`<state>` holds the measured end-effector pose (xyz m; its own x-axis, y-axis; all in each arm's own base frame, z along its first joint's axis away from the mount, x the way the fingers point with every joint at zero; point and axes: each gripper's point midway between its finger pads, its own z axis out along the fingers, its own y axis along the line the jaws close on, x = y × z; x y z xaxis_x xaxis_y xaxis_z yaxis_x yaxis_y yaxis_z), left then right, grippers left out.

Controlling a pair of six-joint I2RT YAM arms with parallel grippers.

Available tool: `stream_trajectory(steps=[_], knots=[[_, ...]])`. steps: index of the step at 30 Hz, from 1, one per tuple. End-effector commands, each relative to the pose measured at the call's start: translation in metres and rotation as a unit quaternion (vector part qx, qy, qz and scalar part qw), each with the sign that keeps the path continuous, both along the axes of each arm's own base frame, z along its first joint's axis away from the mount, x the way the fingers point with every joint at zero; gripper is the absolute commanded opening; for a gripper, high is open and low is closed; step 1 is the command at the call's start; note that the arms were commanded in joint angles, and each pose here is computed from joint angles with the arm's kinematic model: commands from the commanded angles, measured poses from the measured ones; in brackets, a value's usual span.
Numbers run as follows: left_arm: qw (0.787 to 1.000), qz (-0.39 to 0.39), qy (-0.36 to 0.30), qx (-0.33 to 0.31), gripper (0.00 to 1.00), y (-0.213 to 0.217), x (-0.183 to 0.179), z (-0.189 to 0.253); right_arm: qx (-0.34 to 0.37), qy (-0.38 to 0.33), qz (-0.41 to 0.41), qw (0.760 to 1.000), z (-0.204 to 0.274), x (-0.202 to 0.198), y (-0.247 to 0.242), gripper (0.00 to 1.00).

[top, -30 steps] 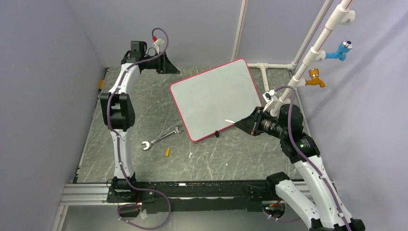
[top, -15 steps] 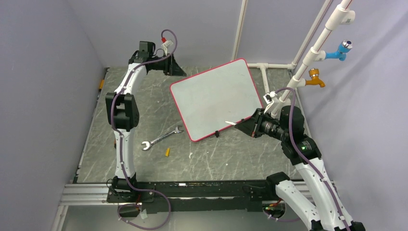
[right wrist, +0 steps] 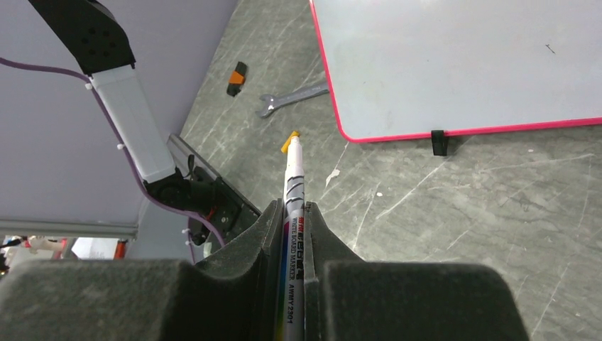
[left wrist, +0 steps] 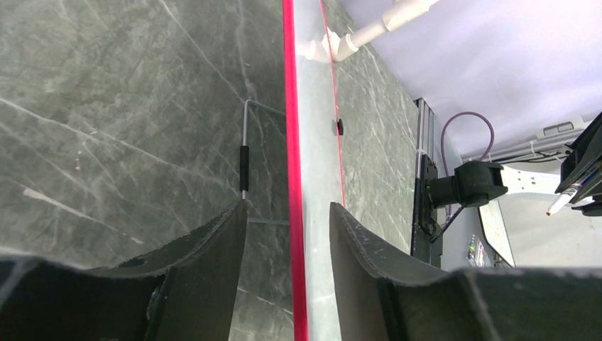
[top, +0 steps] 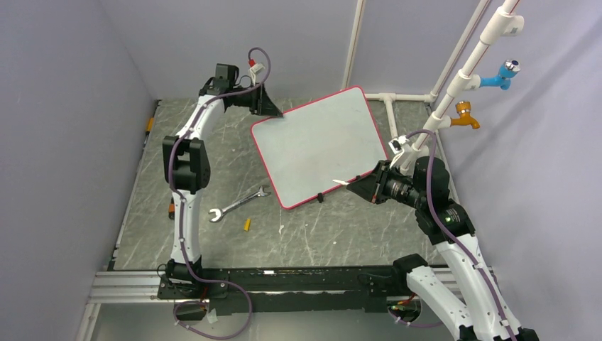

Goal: Write a sentence on the whiteboard
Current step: Move the whiteboard to the center of the board.

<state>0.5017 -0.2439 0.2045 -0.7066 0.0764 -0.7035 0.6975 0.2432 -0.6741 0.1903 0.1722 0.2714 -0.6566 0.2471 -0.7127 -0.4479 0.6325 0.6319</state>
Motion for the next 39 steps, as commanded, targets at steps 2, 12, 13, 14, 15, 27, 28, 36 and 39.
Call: stream_trajectory(steps=[2, 12, 13, 14, 15, 27, 28, 36, 39], knots=[[0.999, -0.039, -0.01, -0.011, 0.48, -0.024, -0.009, 0.001, 0.0, -0.012, 0.005, 1.0, 0.003, -0.003, -0.001, 0.0], [0.998, -0.056, -0.014, 0.0, 0.0, -0.036, -0.021, 0.001, 0.0, -0.01, 0.005, 1.0, 0.001, -0.005, -0.001, 0.0], [0.998, -0.058, -0.014, 0.002, 0.0, -0.037, -0.023, 0.002, 0.001, -0.01, 0.005, 1.0, 0.001, -0.005, -0.001, 0.0], [0.998, -0.061, -0.021, 0.004, 0.0, -0.037, -0.025, 0.004, 0.001, -0.01, 0.004, 1.0, 0.002, -0.004, -0.001, 0.0], [0.997, -0.065, -0.029, 0.005, 0.0, -0.038, -0.027, 0.005, 0.0, -0.011, 0.005, 1.0, 0.002, -0.005, -0.001, 0.0], [0.991, -0.102, -0.038, 0.076, 0.0, -0.067, -0.071, -0.005, 0.008, -0.01, 0.01, 1.0, 0.003, -0.006, 0.001, 0.0], [0.991, -0.104, -0.038, 0.08, 0.0, -0.07, -0.074, -0.005, 0.008, -0.011, 0.01, 1.0, 0.003, -0.006, 0.001, 0.0], [0.985, -0.116, -0.041, 0.117, 0.0, -0.088, -0.098, -0.003, 0.007, -0.013, 0.01, 1.0, 0.004, -0.009, 0.0, 0.0], [0.986, -0.098, -0.042, 0.127, 0.0, -0.085, -0.098, 0.0, 0.007, -0.013, 0.009, 1.0, 0.003, -0.009, 0.0, 0.0]])
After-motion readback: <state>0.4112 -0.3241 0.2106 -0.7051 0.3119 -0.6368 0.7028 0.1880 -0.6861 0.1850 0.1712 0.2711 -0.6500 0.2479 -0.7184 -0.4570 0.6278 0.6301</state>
